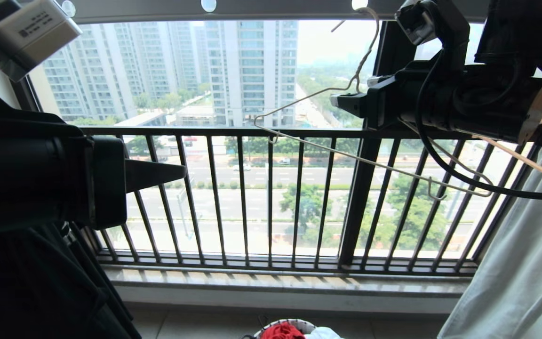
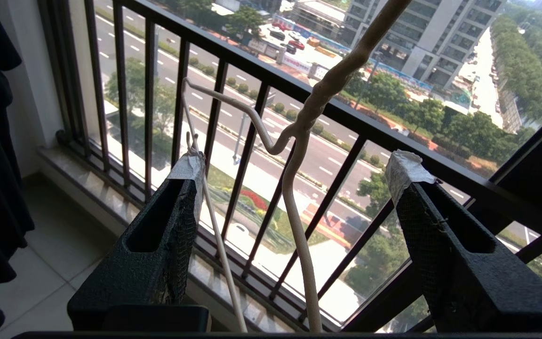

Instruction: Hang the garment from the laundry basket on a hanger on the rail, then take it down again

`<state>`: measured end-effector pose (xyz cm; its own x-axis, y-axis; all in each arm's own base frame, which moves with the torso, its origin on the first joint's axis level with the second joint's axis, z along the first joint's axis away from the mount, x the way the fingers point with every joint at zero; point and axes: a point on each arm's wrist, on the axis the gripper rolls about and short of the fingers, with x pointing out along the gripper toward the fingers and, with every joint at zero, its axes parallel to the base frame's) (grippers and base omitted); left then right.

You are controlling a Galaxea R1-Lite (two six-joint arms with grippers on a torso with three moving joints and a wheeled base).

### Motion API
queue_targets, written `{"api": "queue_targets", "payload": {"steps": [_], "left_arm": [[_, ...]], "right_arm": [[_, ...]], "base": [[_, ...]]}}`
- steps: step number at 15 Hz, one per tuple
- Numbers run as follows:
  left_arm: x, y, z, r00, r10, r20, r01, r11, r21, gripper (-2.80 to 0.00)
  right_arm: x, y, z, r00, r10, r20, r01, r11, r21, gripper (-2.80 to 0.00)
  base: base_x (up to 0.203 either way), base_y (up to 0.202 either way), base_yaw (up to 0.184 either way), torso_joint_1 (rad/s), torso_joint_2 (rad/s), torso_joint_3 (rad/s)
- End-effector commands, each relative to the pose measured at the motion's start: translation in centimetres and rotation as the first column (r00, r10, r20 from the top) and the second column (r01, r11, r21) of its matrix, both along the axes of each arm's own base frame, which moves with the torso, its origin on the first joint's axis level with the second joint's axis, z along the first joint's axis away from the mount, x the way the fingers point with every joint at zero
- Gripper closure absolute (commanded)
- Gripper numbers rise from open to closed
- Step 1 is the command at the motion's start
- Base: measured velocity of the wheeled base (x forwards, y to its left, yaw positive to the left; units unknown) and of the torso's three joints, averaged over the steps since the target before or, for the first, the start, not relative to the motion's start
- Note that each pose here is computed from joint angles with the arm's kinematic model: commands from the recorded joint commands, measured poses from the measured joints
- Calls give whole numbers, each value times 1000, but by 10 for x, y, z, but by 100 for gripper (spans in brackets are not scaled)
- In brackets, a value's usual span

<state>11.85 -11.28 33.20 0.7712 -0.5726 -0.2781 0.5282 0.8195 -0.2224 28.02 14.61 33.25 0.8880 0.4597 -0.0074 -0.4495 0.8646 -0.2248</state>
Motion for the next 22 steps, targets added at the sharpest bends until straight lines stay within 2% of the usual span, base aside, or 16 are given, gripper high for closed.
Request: {"api": "queue_targets", "payload": {"steps": [1,5,8,9,12,14,15,17,18,19,21,22], "left_arm": [[0,0,-1,1000,2,-3,-2,1000,2,0],[0,0,-2,1000,-4,0,4,1000,11,0],[-1,1,-3,1000,-9,3,9,1000,21,0],[-3,3,-3,1000,-14,11,14,1000,26,0],[-13,11,-5,998,-40,53,36,997,63,0],[-21,18,-3,996,-45,71,42,998,53,0],[-25,21,-6,996,-60,68,56,997,52,0],[-34,28,-12,990,-134,50,133,991,32,0],[-38,33,-19,990,-137,39,135,990,36,0],[-46,43,-28,992,-123,39,121,992,44,0],[-53,65,-46,999,-9,52,5,997,79,0],[-63,77,-52,996,47,74,-53,996,73,0]], "right_arm": [[-38,-17,12,999,11,36,-12,1000,19,-280],[-93,-44,21,996,23,87,-28,998,47,-280],[-129,-64,13,994,27,101,-33,998,54,-280],[-138,-69,7,995,28,97,-33,998,52,0],[-152,-76,2,997,28,70,-31,998,46,0],[-163,-83,1,999,27,40,-29,998,62,0],[-171,-87,2,999,24,22,-26,995,95,0],[-187,-102,4,999,-26,-23,30,978,205,0],[-199,-109,6,999,-35,-19,38,972,231,0],[-215,-117,9,999,-44,-5,43,968,248,0],[-253,-135,7,997,-76,21,68,961,268,0],[-273,-143,3,994,-102,28,90,957,276,0]], "base": [[0,0,0,0,0,0],[0,0,0,0,0,0],[0,0,0,0,0,0],[0,0,0,0,0,0],[0,0,0,0,0,0],[0,0,0,0,0,0],[0,0,0,0,0,0],[0,0,0,0,0,0],[0,0,0,0,0,0],[0,0,0,0,0,0],[0,0,0,0,0,0],[0,0,0,0,0,0]]}}
